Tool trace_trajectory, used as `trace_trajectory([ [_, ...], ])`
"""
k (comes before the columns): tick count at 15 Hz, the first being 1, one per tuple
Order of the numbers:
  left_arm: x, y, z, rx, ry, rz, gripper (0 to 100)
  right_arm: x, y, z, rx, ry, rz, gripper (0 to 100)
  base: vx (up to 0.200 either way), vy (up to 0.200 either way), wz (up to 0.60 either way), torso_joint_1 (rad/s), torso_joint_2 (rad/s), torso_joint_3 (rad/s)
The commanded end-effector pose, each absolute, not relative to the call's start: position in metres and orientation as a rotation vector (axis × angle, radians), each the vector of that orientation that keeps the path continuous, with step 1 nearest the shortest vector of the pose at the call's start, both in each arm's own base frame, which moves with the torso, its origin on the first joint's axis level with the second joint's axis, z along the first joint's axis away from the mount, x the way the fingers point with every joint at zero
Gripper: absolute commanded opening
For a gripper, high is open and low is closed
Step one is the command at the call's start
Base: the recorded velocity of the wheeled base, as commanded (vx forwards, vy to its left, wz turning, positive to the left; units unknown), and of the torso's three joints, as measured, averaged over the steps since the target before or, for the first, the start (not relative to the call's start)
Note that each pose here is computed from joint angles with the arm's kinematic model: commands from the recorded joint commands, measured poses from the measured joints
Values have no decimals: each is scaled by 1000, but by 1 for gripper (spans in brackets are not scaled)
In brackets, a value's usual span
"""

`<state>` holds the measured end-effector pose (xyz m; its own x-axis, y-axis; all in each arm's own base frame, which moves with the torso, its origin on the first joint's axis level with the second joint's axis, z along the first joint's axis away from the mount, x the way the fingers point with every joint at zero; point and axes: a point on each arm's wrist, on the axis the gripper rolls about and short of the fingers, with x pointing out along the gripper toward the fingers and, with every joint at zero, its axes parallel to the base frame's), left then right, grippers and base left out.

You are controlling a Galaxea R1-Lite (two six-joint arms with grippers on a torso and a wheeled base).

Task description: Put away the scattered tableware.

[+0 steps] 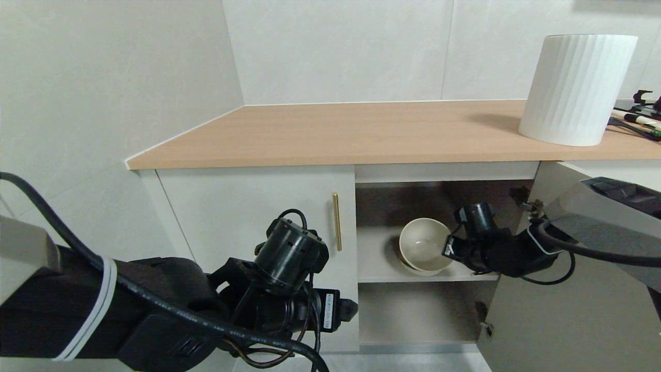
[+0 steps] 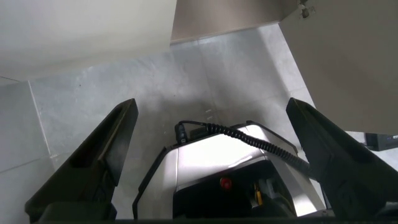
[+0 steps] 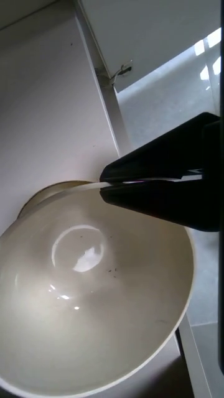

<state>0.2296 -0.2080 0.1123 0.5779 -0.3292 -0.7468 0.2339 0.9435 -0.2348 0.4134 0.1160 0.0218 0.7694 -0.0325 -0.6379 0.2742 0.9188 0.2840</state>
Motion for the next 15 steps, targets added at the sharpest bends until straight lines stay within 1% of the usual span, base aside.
trace_trajectory([
  [1, 230, -208, 112, -114, 899, -329, 100, 413, 116, 19, 375, 682, -173, 100, 0, 0, 0, 0, 0, 0],
  [10, 229, -208, 113, -117, 894, -329, 100, 413, 116, 22, 377, 677, -169, 100, 0, 0, 0, 0, 0, 0],
  [12, 229, -205, 117, -127, 880, -327, 100, 405, 118, 34, 375, 671, -159, 100, 0, 0, 0, 0, 0, 0],
  [14, 230, -194, 131, -159, 843, -314, 100, 388, 122, 55, 337, 662, -120, 100, 0, 0, 0, 0, 0, 0],
  [15, 226, -179, 142, -186, 809, -296, 100, 369, 126, 72, 293, 675, -83, 100, 0, 0, 0, 0, 0, 0],
])
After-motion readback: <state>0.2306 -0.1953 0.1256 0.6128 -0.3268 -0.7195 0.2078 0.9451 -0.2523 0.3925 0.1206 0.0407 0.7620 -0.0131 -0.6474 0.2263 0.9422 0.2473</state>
